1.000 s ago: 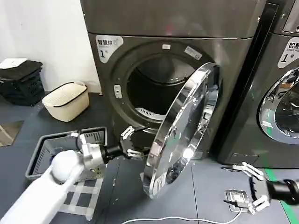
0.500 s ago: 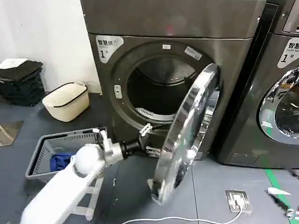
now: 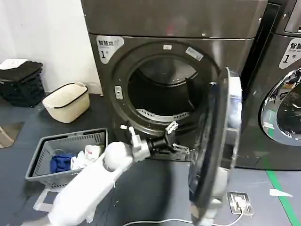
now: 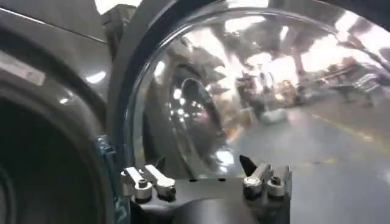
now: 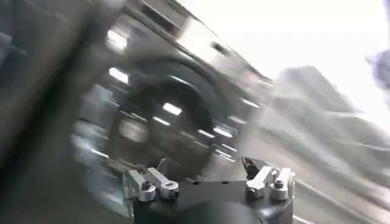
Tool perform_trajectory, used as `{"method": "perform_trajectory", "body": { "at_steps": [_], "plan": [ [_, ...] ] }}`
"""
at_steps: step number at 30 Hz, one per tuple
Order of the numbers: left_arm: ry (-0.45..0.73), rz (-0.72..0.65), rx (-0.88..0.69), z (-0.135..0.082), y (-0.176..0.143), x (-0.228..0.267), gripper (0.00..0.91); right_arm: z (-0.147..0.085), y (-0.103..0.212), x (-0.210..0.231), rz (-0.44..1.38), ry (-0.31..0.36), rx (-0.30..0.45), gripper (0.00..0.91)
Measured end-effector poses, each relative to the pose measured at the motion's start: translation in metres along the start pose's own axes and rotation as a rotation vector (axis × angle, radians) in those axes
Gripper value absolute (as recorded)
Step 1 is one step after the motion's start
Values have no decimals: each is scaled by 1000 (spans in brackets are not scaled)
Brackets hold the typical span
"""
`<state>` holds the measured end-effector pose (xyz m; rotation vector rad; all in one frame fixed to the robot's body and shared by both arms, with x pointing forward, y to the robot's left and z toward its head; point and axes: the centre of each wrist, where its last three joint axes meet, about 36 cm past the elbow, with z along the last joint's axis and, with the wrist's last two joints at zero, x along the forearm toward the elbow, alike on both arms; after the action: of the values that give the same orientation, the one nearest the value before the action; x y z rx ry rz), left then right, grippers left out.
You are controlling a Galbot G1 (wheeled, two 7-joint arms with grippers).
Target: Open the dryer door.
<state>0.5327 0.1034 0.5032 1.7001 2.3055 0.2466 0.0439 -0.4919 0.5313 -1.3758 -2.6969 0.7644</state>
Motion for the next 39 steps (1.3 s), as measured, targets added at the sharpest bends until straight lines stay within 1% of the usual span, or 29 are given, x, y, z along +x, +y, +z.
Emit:
{"method": "perform_trajectory", "body": {
  "at_steps": [2,11,16,20,24,26,32,39],
  "plan": [
    [-9,14,5,0,-5,-13,907,-5,-6,-1,112,24,22,907],
    [-32,64,19,0,-24,-64,907,-24,-49,8,449,35,102,907],
    [-38,82,30,0,-32,-94,907,-33,-71,16,630,85,181,907],
    [-42,96,41,-1,-34,-115,907,-30,-88,23,756,105,267,907],
    [-47,99,46,-4,-35,-134,907,-20,-105,31,869,132,357,907],
    [-50,99,48,-7,-34,-144,907,-15,-113,35,916,133,399,907],
    [-57,111,46,-13,-35,-166,907,-4,-133,46,1021,133,468,907],
    [-64,111,50,-20,-35,-187,907,-10,-152,59,1096,143,526,907]
  ]
}}
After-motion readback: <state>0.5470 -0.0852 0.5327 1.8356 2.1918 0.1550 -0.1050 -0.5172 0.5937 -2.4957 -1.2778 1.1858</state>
